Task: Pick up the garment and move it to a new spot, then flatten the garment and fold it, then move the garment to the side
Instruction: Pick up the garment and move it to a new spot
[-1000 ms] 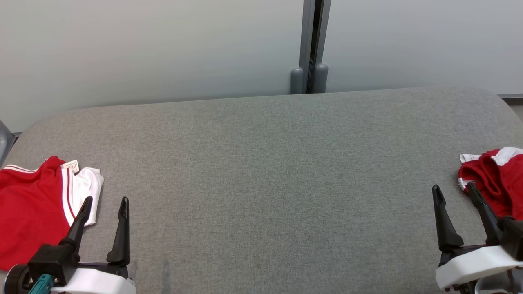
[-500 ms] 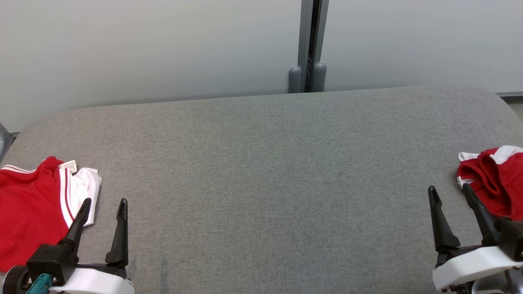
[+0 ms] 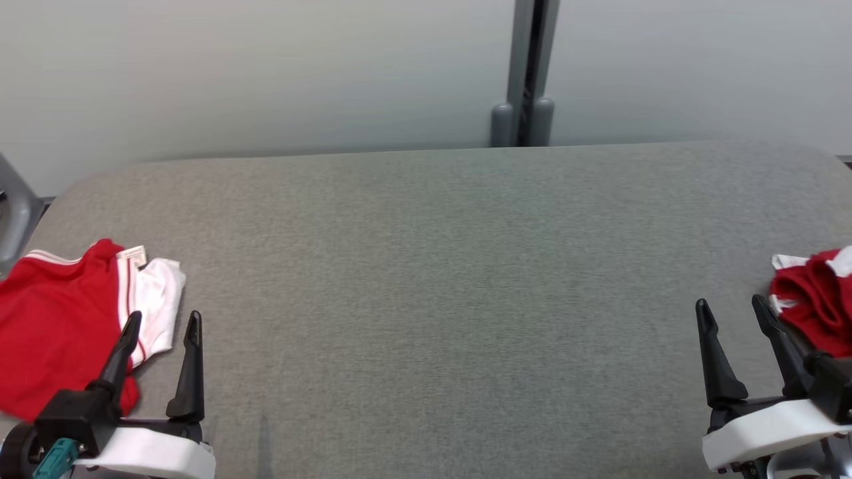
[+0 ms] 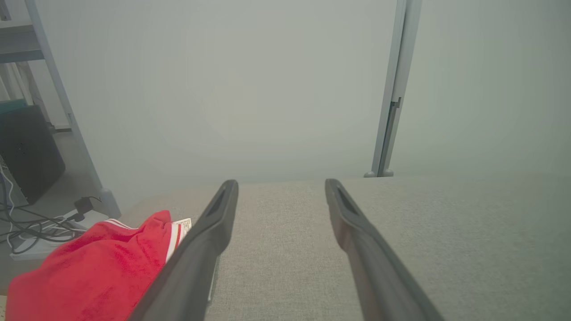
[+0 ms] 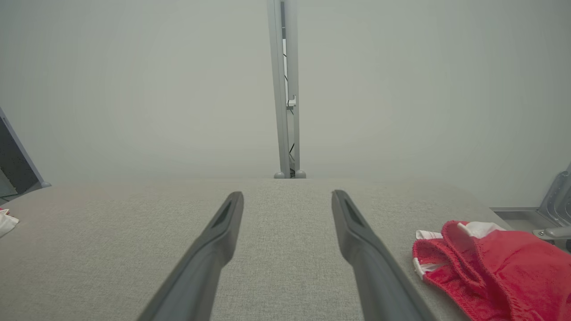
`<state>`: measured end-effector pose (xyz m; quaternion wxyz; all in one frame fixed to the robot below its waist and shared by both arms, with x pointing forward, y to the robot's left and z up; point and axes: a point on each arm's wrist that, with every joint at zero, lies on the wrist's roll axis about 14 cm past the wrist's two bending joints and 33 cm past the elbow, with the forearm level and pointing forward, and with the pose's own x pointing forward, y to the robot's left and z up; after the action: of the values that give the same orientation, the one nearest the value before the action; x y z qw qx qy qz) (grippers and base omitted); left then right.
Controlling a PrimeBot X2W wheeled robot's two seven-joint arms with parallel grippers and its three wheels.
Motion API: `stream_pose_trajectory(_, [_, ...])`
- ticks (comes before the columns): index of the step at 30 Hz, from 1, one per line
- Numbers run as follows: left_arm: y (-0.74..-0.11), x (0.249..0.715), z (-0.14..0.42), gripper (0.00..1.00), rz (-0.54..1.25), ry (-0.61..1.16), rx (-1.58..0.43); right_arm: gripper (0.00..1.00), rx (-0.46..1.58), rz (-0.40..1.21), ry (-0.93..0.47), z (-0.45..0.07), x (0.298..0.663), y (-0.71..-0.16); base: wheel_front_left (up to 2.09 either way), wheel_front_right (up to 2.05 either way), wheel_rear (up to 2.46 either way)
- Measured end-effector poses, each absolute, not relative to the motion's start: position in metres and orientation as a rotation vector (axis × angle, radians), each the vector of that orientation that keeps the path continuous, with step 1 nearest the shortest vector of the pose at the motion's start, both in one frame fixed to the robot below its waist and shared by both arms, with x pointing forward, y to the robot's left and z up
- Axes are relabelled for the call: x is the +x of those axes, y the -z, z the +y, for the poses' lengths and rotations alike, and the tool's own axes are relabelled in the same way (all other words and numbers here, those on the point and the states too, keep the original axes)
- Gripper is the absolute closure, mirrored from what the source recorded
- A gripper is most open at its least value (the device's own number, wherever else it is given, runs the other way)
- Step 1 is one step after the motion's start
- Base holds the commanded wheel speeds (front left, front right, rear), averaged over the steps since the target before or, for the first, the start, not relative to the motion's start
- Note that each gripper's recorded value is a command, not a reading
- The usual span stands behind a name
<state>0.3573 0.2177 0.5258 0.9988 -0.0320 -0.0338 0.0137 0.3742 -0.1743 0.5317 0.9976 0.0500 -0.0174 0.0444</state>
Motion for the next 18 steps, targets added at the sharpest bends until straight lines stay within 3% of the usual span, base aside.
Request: stream_pose_trajectory(18, [-0.549, 0.295, 0.32, 0.0, -0.16, -0.367, -0.046, 0.0, 0.115, -0.025, -0.43, -0.053, 0.414, -0.534, 0.0, 0.0, 0.0])
